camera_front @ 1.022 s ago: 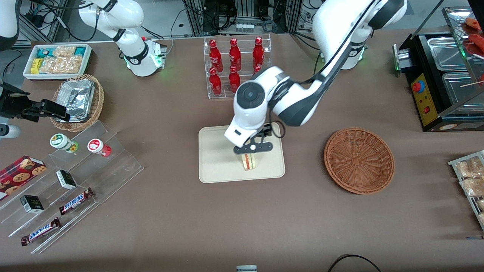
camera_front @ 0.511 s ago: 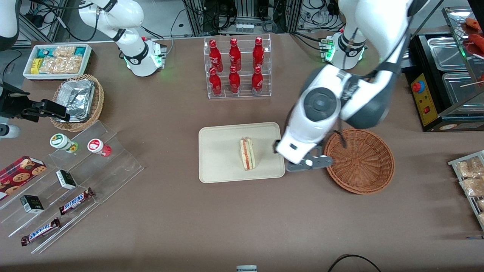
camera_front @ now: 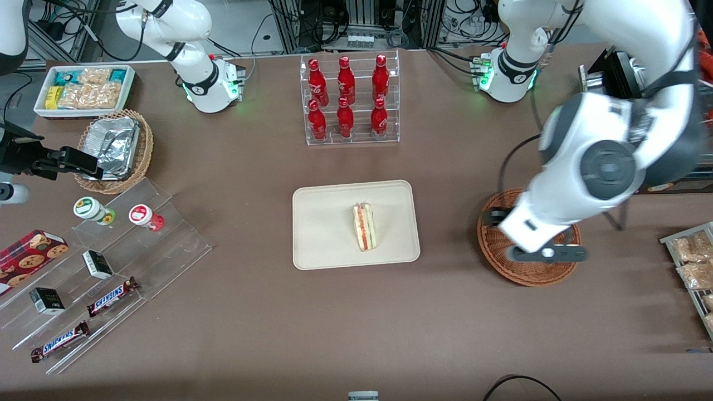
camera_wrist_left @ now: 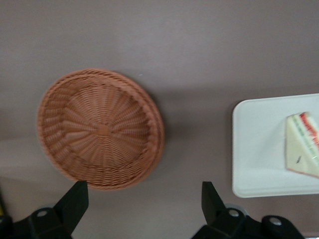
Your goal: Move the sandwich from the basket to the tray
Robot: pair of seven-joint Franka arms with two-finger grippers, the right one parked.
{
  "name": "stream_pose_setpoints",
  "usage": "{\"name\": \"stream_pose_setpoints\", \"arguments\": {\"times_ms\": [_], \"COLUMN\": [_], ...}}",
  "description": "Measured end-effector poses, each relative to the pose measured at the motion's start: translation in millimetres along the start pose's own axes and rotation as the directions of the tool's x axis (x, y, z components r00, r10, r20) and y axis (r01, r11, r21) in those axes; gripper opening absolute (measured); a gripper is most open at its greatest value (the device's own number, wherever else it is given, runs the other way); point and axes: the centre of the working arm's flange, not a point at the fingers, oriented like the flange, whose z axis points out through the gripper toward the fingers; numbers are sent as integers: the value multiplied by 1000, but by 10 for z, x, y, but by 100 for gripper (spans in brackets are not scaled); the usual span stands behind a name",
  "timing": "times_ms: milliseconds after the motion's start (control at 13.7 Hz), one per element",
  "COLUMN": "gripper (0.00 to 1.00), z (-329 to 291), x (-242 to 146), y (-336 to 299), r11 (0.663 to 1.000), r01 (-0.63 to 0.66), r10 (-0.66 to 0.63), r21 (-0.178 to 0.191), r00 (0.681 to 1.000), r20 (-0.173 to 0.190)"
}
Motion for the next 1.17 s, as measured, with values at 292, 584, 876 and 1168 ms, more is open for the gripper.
{"name": "stream_pose_setpoints", "arguments": {"times_ms": [292,584,876,1168], "gripper": [100,100,100,100], "z": [-157,-299,-550,-778], "x": [-239,-684,-1114,-1359], "y": [-568,-845,-948,-1099], "r11": [998,999,1000,1000], "r01": [-62,-42,-24,5], "r10": [63,43,25,-4], "r21": [-21,-25,-16,-11], "r00": [998,998,998,998], "r20": [28,36,64,57]}}
